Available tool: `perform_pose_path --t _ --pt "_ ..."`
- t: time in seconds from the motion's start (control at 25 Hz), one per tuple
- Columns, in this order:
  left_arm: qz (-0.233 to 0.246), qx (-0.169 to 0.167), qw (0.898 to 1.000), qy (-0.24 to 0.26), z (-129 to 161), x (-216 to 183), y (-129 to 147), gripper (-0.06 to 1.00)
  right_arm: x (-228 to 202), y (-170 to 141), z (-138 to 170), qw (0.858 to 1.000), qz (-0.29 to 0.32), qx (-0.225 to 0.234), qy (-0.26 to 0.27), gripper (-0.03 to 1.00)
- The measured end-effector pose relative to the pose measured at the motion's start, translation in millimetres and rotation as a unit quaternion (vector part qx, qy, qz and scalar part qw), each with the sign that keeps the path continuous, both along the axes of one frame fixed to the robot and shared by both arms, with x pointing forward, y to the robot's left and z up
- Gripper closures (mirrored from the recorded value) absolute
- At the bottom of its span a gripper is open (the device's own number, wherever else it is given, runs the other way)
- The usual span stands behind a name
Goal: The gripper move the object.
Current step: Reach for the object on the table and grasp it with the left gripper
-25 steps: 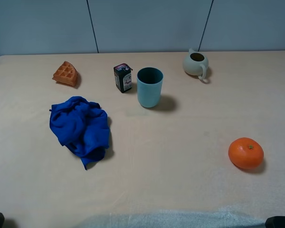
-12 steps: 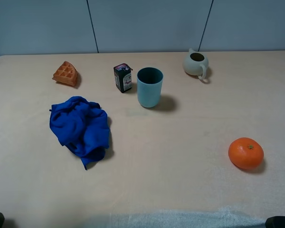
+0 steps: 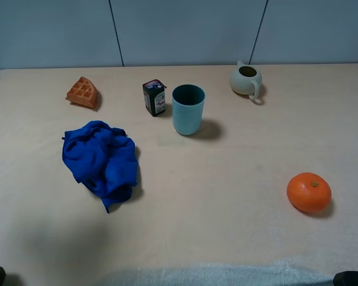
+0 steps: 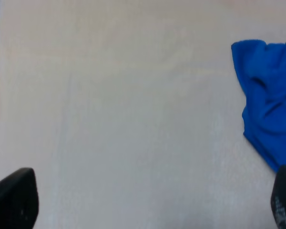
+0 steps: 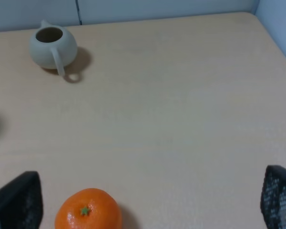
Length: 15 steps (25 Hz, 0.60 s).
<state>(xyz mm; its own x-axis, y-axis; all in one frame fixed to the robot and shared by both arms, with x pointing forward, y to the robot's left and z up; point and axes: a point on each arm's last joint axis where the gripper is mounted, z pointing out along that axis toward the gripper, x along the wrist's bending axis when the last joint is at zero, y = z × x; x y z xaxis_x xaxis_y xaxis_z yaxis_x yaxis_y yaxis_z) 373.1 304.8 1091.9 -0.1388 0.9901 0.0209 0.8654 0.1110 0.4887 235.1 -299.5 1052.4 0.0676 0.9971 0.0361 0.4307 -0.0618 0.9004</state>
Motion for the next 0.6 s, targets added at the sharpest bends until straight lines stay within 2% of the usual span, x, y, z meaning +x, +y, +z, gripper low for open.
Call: perform_pose_path --t 0.6 --pt "0.037 -0.026 0.998 0.035 -14.2 82.6 -5.5 -0.05 0.0 0.0 0.0 1.0 0.0 0.0 0.0 0.27"
